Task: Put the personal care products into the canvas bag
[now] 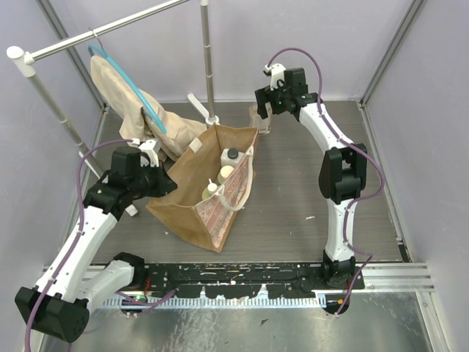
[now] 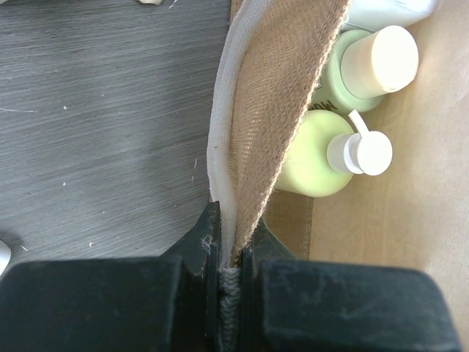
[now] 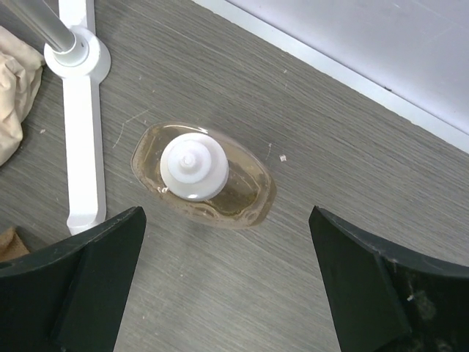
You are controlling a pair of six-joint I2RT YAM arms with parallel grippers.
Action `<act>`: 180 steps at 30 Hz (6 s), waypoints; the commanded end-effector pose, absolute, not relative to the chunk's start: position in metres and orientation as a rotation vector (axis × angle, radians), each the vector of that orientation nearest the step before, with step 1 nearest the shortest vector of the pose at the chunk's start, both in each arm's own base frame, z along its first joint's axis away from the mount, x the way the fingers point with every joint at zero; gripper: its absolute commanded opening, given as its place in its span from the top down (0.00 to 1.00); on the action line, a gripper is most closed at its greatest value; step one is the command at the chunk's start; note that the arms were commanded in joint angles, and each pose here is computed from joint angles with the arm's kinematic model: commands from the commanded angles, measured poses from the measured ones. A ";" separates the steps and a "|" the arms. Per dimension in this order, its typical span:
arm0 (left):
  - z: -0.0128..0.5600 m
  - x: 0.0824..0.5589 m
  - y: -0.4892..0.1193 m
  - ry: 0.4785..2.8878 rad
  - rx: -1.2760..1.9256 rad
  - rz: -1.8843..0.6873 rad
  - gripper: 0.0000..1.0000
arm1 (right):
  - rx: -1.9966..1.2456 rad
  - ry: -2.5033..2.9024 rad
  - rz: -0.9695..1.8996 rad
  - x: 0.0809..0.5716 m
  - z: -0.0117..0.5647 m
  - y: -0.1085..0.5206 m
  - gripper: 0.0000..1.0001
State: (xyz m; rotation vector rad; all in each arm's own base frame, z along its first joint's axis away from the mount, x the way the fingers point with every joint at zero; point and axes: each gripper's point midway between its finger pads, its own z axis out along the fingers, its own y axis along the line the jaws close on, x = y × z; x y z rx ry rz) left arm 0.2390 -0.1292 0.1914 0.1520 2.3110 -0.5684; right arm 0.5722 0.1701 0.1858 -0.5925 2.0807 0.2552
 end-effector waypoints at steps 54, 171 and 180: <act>0.195 0.239 -0.135 2.305 0.170 -0.604 1.00 | -0.461 1.858 0.282 0.572 0.267 0.191 0.99; 0.239 0.224 -0.141 2.217 0.218 -0.665 0.91 | -0.905 1.859 0.602 0.187 0.295 0.398 0.00; 0.264 0.224 -0.145 2.162 0.226 -0.698 0.70 | -0.777 1.795 0.582 0.257 0.352 0.360 0.00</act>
